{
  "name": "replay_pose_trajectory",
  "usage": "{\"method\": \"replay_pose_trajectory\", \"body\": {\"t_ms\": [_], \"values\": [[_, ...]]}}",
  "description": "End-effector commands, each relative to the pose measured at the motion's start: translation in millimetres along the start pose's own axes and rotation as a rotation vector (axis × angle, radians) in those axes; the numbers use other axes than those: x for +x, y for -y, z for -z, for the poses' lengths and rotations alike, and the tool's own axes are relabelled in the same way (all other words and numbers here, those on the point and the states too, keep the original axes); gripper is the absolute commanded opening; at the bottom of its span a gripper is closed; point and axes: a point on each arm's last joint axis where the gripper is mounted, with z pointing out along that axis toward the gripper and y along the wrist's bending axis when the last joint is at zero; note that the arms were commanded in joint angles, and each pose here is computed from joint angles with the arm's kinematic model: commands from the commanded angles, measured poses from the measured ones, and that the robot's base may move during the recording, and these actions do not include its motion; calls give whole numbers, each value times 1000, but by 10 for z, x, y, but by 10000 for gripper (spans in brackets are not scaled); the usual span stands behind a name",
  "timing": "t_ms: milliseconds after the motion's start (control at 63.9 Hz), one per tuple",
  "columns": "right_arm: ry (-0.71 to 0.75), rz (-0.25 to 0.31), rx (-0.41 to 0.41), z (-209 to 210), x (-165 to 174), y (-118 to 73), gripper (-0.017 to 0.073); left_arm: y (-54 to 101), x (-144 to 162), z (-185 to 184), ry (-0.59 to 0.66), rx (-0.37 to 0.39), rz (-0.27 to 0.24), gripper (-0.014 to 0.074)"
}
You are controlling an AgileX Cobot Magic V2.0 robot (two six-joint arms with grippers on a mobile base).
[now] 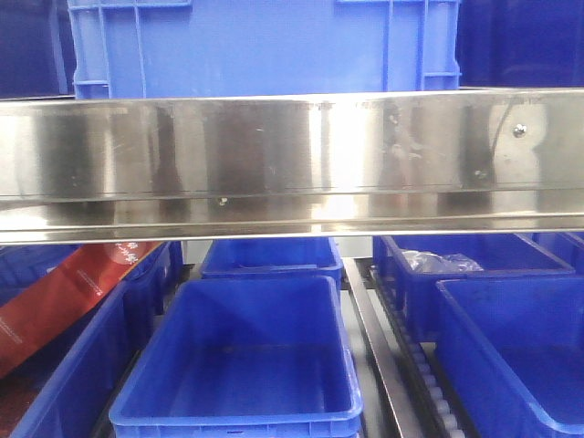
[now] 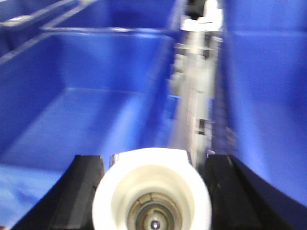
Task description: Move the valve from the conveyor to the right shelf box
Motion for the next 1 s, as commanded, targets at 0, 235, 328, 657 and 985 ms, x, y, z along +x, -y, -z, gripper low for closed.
{"method": "replay_pose_trajectory", "body": {"t_ms": [0, 235, 328, 657, 985], "values": [[100, 9, -45, -126, -236, -117, -168, 115, -270, -120, 77, 46, -29, -111], [74, 32, -126, -750, -403, -370, -168, 453, -690, -733, 96, 119, -71, -111], [61, 27, -150, -950, -417, -437, -168, 589, -748, -955, 98, 154, -86, -111], [-61, 7, -150, -1638, -139, -439, -168, 749, -623, -1565, 35, 194, -78, -111], [-139, -52, -182, -1910, 51, -457, 259, 753, -491, -1797, -50, 201, -74, 163]]}}
